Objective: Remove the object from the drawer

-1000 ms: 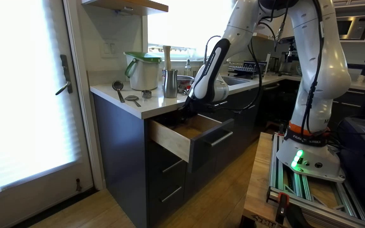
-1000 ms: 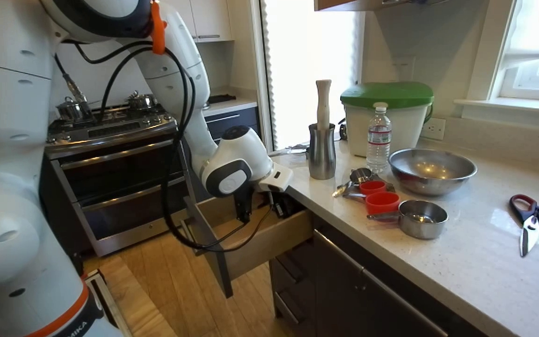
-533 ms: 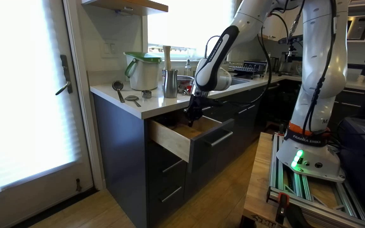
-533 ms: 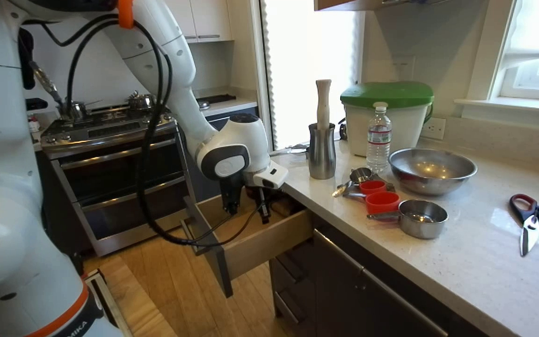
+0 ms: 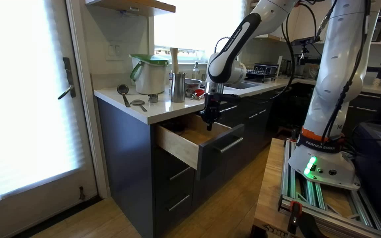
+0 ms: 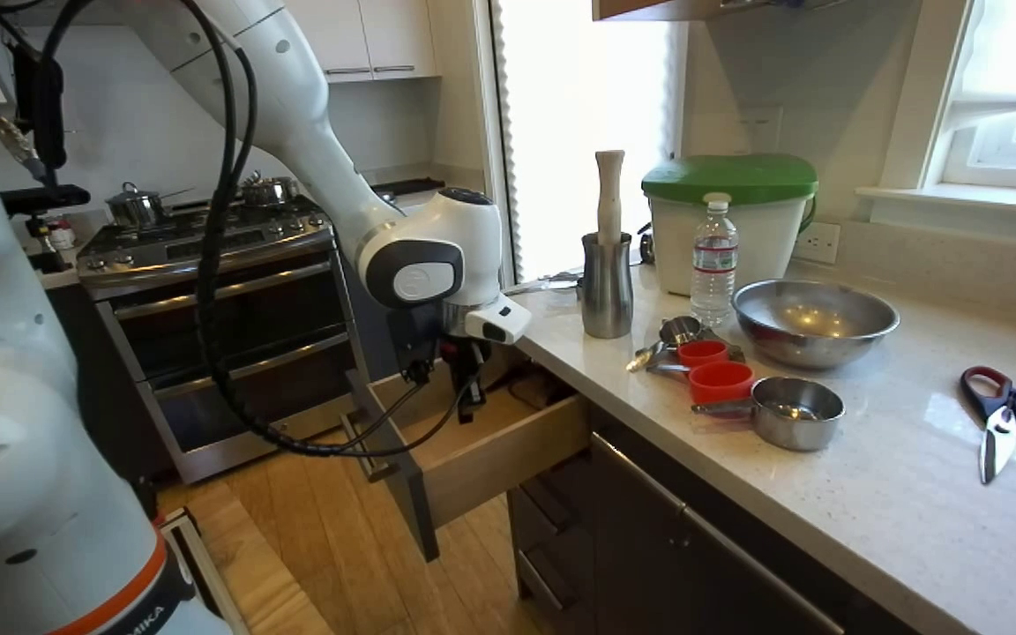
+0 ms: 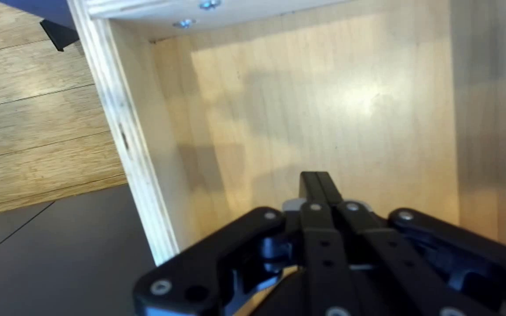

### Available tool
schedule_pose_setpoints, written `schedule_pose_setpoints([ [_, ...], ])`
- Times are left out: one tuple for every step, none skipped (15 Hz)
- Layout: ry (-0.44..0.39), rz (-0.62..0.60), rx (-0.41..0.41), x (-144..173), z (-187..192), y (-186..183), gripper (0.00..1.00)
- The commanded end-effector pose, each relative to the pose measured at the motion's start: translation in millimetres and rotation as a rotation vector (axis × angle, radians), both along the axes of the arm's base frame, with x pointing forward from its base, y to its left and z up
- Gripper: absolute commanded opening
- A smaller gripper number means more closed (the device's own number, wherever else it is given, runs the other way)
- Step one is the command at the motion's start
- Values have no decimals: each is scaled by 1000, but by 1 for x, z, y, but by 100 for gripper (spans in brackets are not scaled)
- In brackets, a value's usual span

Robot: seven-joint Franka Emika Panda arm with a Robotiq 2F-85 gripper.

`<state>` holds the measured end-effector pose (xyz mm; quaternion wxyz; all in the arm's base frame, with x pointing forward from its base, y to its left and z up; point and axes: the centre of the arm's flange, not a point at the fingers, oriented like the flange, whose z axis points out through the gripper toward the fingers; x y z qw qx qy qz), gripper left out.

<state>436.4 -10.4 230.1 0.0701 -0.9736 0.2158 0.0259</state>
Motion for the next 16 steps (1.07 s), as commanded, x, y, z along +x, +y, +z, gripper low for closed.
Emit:
schedule_pose_setpoints([
  [-15, 29, 4, -18, 22, 6, 0],
  [-32, 31, 11, -20, 29, 9, 0],
  [-77, 55, 18, -21, 40, 13, 26],
  [-122, 68, 23, -22, 54, 17, 27],
  [-175, 76, 35, -23, 70, 23, 34],
  [-221, 79, 37, -22, 85, 26, 40],
  [-280, 87, 40, -22, 103, 29, 47],
  [-336, 93, 42, -22, 119, 31, 56],
  [-388, 98, 38, -23, 134, 32, 62],
  [-442, 106, 36, -25, 149, 33, 71],
  [-484, 115, 31, -27, 161, 34, 78],
  [-515, 125, 25, -29, 171, 34, 84],
  [-530, 138, 16, -32, 180, 33, 93],
  [-536, 151, 14, -35, 187, 32, 99],
  [-543, 163, 10, -38, 191, 29, 100],
  [-541, 179, 5, -41, 194, 25, 100],
])
